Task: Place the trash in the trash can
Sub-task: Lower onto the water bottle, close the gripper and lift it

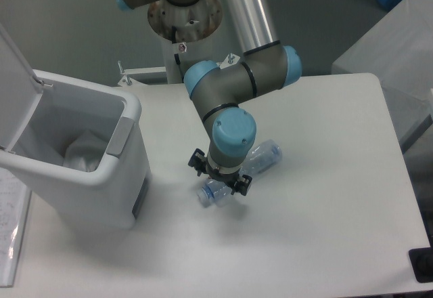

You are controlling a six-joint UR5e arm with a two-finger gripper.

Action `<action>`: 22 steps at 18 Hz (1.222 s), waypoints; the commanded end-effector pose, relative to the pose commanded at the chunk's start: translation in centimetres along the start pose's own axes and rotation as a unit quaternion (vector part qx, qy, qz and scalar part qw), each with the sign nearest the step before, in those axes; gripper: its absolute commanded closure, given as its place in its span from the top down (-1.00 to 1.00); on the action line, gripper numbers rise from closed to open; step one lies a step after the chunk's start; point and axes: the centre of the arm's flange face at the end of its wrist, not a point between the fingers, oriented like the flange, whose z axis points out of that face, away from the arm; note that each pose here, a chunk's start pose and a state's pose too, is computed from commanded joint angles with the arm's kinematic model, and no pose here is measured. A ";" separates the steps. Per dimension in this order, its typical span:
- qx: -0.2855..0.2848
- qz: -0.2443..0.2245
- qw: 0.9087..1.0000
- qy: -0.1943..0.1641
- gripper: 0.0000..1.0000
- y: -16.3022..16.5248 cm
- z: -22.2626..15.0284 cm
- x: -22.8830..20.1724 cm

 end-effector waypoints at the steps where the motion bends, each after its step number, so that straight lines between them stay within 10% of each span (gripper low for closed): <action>1: -0.002 -0.001 1.000 -0.006 1.00 -0.2 0.3 -0.1; 6: 0.004 -0.002 1.000 -0.022 -0.14 -0.6 -0.3 -0.2; 22: 0.072 -0.049 0.994 -0.070 -0.18 -2.6 -8.2 -3.6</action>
